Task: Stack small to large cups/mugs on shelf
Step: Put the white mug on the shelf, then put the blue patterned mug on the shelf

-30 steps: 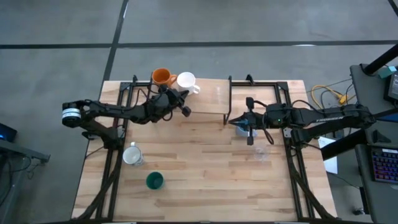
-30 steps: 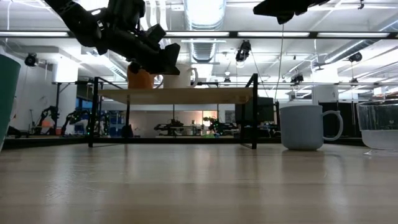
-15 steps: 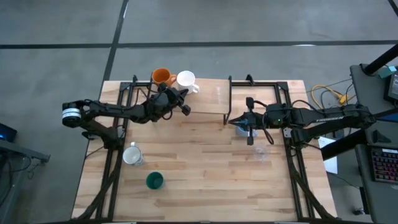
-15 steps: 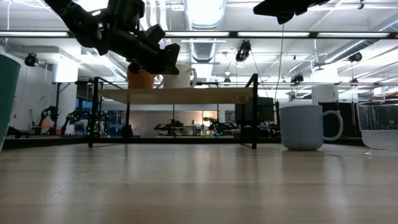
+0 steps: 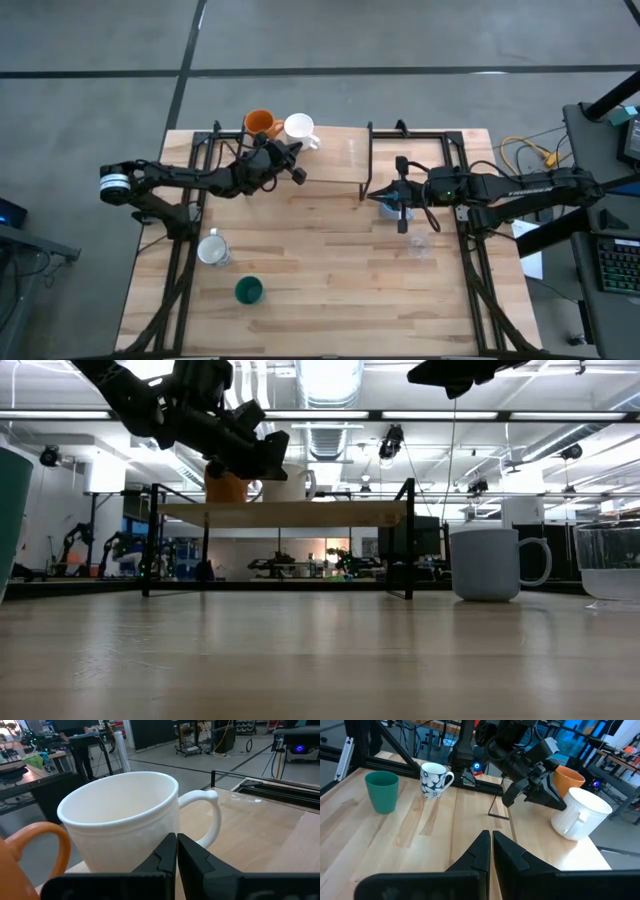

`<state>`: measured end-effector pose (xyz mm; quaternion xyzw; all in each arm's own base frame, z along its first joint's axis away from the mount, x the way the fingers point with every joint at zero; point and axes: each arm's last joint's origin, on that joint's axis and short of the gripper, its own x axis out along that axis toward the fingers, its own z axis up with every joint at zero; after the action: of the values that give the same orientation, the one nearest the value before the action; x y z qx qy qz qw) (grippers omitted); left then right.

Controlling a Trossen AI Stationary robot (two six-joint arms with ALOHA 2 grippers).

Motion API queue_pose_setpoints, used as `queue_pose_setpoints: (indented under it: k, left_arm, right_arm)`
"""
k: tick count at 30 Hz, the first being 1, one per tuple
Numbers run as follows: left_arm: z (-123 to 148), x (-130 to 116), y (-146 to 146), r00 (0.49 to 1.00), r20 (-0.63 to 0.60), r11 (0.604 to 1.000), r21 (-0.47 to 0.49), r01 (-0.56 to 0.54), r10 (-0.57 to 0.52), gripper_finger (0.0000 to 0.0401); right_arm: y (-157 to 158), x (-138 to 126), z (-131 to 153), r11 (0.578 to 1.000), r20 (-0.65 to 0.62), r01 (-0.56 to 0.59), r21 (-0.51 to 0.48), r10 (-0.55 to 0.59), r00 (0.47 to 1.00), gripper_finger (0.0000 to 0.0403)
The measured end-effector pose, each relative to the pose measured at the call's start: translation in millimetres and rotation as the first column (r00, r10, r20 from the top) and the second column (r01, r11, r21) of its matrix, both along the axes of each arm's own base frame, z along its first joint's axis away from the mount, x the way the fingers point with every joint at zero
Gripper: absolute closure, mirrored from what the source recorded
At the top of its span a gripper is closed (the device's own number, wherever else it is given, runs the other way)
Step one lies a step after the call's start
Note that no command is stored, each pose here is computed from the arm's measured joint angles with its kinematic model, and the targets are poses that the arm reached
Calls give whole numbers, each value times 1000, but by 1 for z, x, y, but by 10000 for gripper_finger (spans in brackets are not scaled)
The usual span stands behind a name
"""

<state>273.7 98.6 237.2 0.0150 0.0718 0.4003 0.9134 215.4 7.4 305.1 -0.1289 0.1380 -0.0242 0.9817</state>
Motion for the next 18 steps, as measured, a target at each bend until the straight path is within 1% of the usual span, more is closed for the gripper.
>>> queue_pose_setpoints:
  k: [3, 7, 13, 18]
  left_arm:
    - [0, 0, -1, 1000, 1, 1000, 0, 4, -4, 401]
    - [8, 0, -11, 998, 26, 998, 5, 60, -60, 401]
    - [29, -10, -40, 986, 25, 985, 48, 163, -165, 401]
    - [49, -28, -66, 965, 53, 966, 61, 252, -255, 401]
  right_arm:
    - [0, 0, 0, 1000, 0, 0, 0, 0, 1000, 391]
    - [0, 0, 0, 1000, -1, 0, 0, 0, 1000, 391]
    - [0, 0, 0, 1000, 0, 4, 15, -4, 1000, 391]
    - [0, 0, 0, 999, 3, 11, 41, -11, 1000, 391]
